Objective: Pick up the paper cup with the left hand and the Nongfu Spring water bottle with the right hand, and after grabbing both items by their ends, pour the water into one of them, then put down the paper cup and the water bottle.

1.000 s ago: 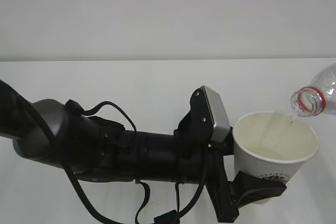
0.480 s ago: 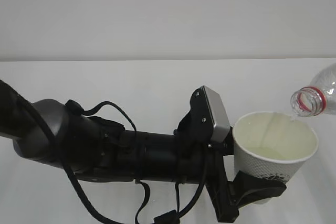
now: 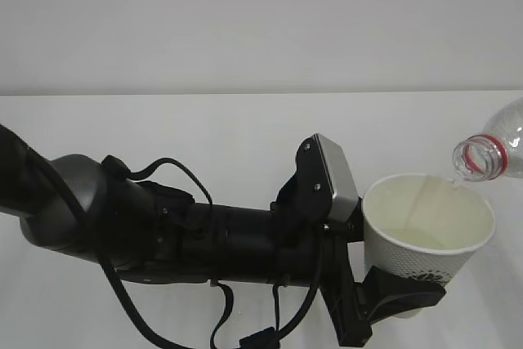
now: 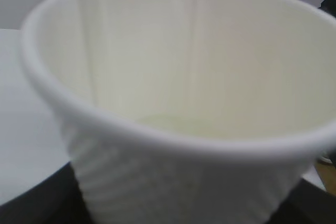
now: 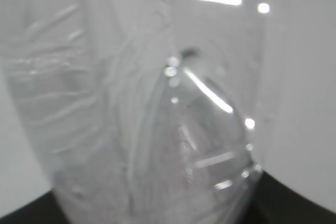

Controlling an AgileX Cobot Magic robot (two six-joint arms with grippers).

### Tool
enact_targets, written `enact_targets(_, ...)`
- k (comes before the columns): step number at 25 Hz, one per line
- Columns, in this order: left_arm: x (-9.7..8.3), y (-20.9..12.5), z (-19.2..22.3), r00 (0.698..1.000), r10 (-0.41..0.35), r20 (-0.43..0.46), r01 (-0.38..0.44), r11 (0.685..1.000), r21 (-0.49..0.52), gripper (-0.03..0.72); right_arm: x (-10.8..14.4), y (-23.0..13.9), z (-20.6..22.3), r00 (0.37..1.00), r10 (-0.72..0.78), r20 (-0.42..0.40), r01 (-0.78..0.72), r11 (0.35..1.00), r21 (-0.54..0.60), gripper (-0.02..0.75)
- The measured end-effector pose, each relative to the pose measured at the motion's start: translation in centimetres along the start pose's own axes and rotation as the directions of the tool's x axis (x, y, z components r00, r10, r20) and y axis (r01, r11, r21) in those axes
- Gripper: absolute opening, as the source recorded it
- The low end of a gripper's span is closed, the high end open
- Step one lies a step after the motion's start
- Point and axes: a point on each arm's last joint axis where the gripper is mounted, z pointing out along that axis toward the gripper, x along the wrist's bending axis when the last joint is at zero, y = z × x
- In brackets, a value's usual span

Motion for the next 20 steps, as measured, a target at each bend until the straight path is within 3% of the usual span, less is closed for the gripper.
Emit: enact_targets(20, 0.00, 0.00, 0.00, 1.000, 0.000, 0.000, 0.000, 1.000, 0.000, 0.534, -0.04, 0.00, 0.00, 1.000, -0.010, 0.004, 0.010, 1.000, 0.000, 0.377)
